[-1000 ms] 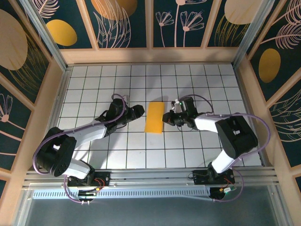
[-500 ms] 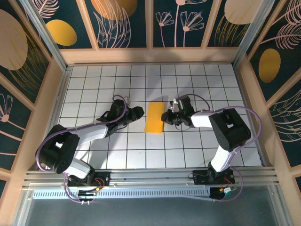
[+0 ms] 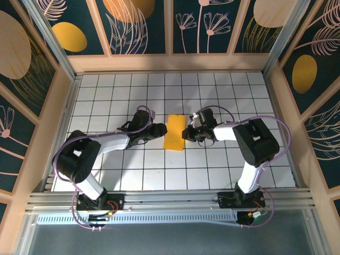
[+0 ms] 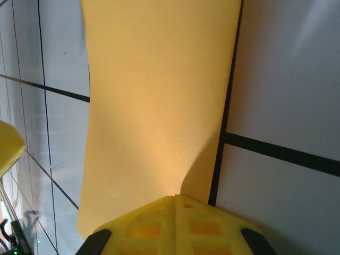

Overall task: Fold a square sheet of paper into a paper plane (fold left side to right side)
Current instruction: Third fold the triangle at the center of the table.

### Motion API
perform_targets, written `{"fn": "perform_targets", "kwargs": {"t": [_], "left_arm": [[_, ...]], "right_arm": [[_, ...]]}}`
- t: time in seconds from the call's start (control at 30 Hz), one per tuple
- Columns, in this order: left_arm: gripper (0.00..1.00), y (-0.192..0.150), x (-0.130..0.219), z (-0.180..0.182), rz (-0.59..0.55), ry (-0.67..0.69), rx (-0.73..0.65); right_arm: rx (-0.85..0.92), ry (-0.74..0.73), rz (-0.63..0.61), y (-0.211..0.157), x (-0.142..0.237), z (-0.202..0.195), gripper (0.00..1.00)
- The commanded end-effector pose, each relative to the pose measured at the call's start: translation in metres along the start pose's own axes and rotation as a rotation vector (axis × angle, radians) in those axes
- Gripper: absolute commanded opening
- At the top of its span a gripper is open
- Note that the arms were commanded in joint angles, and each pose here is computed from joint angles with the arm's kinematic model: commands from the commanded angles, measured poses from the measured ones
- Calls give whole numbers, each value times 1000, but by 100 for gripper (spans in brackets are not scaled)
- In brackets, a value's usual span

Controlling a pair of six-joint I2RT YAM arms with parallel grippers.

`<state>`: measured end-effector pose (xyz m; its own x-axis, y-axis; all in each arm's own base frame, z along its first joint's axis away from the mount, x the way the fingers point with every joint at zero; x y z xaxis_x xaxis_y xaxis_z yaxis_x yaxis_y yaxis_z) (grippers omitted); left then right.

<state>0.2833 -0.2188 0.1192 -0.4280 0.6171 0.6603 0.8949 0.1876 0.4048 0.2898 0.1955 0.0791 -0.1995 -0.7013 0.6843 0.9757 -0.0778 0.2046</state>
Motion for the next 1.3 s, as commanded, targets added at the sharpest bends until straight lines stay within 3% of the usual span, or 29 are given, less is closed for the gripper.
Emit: {"fn": "perform_targets", "kwargs": {"t": [0.0, 0.3, 0.6, 0.83, 1.27], "left_arm": [[45, -5, -9, 1, 74, 29, -31], [44, -14, -29, 10, 152, 46, -27], [34, -18, -40, 7, 187, -30, -15], [35, -15, -40, 4, 153, -53, -5], [19, -18, -32, 7, 125, -32, 23]], "right_arm": [[20, -110, 36, -8, -9, -17, 0], [45, -131, 26, -6, -6, -15, 0], [41, -131, 30, -7, -7, -16, 0], [50, -123, 29, -8, -6, -14, 0], [68, -129, 1, -5, -1, -10, 0]]}}
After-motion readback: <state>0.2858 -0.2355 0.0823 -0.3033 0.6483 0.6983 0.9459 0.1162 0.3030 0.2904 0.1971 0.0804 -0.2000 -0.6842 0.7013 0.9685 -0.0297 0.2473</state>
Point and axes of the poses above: each hand's point on the last joint's axis, 136 mm out from that joint toward the fingers, its own x axis back along the fingers, its own z axis along the line the jaws close on, y = z × x, the point moved 9 cm from there along x, back along the fingers, and after that the axes turned 4 degrees about -x, right-handed, at the moved point
